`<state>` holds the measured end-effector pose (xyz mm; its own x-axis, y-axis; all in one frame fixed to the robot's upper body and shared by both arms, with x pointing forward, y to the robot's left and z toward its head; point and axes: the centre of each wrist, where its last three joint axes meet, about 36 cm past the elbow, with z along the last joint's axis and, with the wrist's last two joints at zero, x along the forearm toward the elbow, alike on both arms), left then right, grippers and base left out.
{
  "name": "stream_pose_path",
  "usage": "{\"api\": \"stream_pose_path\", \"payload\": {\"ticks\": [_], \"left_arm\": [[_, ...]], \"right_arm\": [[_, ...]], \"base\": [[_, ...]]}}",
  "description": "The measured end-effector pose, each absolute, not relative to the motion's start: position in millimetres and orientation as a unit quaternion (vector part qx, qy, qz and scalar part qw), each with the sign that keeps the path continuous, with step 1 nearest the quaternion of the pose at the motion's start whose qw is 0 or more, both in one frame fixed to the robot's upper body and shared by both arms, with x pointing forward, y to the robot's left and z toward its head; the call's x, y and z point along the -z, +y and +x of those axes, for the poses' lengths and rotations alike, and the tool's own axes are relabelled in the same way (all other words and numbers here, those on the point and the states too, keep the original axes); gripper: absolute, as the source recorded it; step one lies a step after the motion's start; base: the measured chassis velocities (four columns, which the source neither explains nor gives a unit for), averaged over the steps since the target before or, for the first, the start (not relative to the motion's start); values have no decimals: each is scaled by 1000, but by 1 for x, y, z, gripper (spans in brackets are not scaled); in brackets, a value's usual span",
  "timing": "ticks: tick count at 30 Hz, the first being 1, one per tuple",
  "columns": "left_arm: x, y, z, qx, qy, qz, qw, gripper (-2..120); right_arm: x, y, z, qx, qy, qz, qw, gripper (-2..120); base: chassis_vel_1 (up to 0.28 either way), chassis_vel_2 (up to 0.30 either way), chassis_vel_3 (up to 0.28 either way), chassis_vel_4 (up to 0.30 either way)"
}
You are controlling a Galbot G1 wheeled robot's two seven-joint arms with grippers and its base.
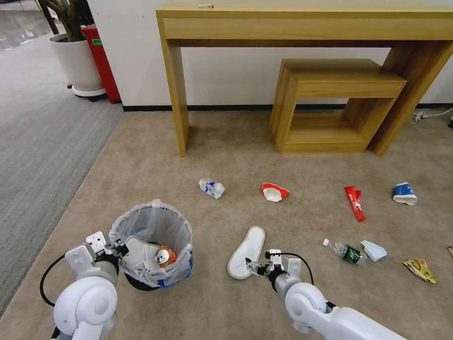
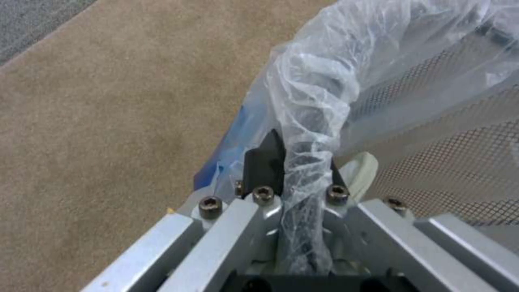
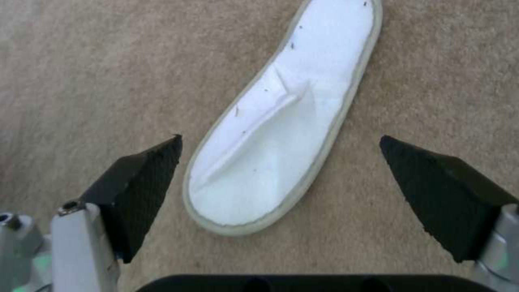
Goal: Pick up the trash bin and place the garbage on the floor into it.
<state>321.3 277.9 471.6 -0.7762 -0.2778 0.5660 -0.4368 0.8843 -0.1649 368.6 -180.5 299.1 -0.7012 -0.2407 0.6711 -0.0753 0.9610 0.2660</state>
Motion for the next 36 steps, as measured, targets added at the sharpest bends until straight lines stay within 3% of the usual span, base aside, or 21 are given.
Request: {"api": "stream_pose_path", "payload": {"ticks": [36], "left_arm": [[-473, 278, 321, -145, -932, 188, 274, 1]], "right_arm": [[-264, -162, 385, 122, -913, 63, 384, 89]], "base": [[0, 0, 0, 0]]}}
